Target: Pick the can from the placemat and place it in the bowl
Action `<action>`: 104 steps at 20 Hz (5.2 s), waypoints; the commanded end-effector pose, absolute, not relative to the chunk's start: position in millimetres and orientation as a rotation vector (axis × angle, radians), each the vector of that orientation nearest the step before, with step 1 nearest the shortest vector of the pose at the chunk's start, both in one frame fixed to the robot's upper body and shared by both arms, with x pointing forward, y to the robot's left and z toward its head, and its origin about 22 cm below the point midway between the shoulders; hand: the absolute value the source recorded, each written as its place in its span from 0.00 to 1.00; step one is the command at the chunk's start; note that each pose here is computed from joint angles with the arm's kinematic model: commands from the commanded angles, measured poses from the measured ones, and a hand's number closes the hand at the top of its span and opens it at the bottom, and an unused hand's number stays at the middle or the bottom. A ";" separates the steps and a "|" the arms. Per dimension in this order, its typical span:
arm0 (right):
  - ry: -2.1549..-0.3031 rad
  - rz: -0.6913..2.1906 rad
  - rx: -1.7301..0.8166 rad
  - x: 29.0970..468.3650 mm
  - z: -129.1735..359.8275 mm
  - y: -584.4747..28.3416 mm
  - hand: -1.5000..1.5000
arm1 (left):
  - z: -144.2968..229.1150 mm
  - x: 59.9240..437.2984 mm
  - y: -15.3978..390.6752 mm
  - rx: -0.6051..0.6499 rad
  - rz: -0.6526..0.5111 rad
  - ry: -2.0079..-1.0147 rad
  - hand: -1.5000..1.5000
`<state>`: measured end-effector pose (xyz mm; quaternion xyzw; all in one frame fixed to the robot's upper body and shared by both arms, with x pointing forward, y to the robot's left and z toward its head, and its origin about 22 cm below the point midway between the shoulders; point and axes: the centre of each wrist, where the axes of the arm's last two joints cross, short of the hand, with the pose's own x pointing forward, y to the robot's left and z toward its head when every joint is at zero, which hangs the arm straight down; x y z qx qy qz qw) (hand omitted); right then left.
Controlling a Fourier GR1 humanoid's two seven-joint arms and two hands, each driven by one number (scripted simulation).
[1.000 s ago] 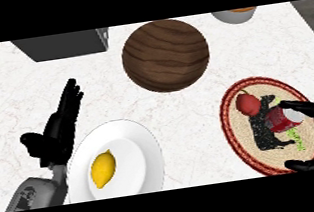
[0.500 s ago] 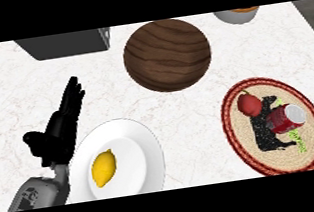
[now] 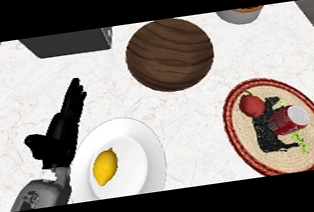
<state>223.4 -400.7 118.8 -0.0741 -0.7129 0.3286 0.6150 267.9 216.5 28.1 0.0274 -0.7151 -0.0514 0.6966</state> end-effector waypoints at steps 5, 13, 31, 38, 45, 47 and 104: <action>-1.420 0.890 -0.206 239.1 100.7 -391.4 0.00 | 27.8 279.0 225.5 0.072 -0.116 -1.602 0.50; -1.412 0.901 -0.118 251.6 64.2 -390.1 0.00 | 34.8 260.8 217.2 0.062 -0.103 -1.587 0.50; -1.427 0.732 0.067 224.6 39.1 -430.7 0.00 | 40.2 282.0 221.0 0.070 -0.125 -1.570 0.50; -1.419 0.686 0.078 249.7 29.4 -410.8 0.00 | 23.7 279.0 207.9 0.070 -0.116 -1.574 0.50; -1.434 0.741 0.001 262.7 -7.9 -385.8 0.00 | 26.3 278.0 213.8 0.067 -0.114 -1.595 0.50; -1.395 0.781 -0.070 247.1 -17.7 -394.1 0.00 | 27.6 284.9 199.7 0.041 -0.092 -1.586 0.50; -2.011 0.730 -0.295 243.6 232.2 30.8 1.00 | 15.6 278.9 212.1 0.058 -0.132 -1.609 0.50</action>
